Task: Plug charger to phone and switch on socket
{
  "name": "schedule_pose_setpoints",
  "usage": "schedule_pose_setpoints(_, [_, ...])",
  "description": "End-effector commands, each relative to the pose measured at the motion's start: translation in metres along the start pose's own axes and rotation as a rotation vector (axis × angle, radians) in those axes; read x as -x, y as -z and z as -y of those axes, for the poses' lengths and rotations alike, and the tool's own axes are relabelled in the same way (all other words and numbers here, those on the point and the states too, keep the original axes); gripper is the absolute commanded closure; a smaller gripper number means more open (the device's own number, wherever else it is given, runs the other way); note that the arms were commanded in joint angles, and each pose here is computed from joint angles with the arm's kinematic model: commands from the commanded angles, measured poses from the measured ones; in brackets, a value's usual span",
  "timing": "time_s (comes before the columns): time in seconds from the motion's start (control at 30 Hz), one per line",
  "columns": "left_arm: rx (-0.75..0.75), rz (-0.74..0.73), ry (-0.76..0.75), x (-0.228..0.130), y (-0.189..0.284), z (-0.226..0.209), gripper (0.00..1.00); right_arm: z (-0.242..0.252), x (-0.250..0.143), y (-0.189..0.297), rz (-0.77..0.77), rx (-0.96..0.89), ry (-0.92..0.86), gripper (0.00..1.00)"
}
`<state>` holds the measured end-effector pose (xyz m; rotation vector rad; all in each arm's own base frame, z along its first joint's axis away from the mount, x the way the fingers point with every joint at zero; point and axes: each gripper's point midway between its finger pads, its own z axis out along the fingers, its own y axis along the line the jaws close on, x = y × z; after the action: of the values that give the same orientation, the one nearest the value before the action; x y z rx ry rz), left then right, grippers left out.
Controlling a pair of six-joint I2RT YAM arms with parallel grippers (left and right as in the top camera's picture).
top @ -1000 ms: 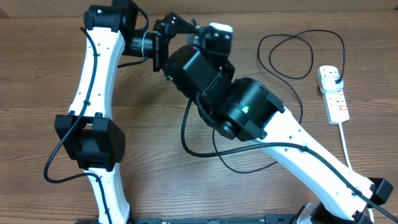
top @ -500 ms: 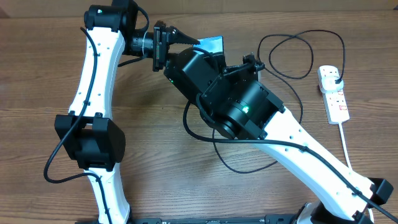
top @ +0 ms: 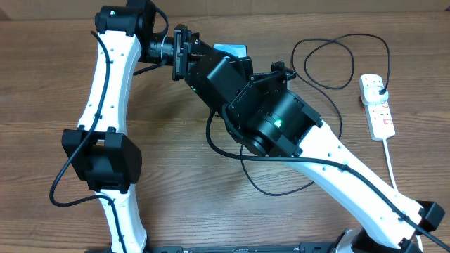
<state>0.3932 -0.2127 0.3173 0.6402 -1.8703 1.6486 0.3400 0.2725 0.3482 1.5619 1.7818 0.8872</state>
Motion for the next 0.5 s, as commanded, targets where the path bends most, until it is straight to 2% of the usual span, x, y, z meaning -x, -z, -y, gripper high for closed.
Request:
schedule_pose_setpoints(0.0, [-0.009,-0.006,-0.041,-0.021,0.001,0.010,0.85,-0.011,-0.003,0.013,-0.058,0.024,-0.174,0.94])
schedule_pose_setpoints(0.17, [-0.009,-0.006,-0.042,-0.021,0.001,0.010,0.94,-0.012,-0.004,0.013,-0.059,0.026,-0.175,0.96])
schedule_pose_setpoints(0.27, [-0.009,-0.006,-0.042,-0.021,0.001,0.010,0.96,-0.012,-0.003,0.013,-0.057,0.027,-0.150,0.88])
schedule_pose_setpoints(0.3, [-0.008,-0.005,-0.042,-0.021,0.001,0.010,0.96,-0.012,-0.003,0.013,-0.057,0.027,-0.123,0.76])
schedule_pose_setpoints(0.33, [-0.008,-0.005,-0.043,-0.020,0.001,0.010,0.96,-0.012,-0.003,0.012,-0.055,0.028,-0.096,0.56])
schedule_pose_setpoints(0.37, [-0.005,-0.002,-0.057,-0.020,0.001,0.009,0.96,-0.013,0.000,0.012,-0.039,0.037,-0.063,0.42])
schedule_pose_setpoints(0.43, [0.013,0.020,-0.076,-0.016,0.001,0.007,0.96,-0.017,0.007,0.014,0.004,0.061,0.039,0.24])
schedule_pose_setpoints(0.47, [0.055,0.078,-0.127,-0.003,0.002,0.003,0.96,-0.022,0.014,0.019,0.026,0.079,0.170,0.12])
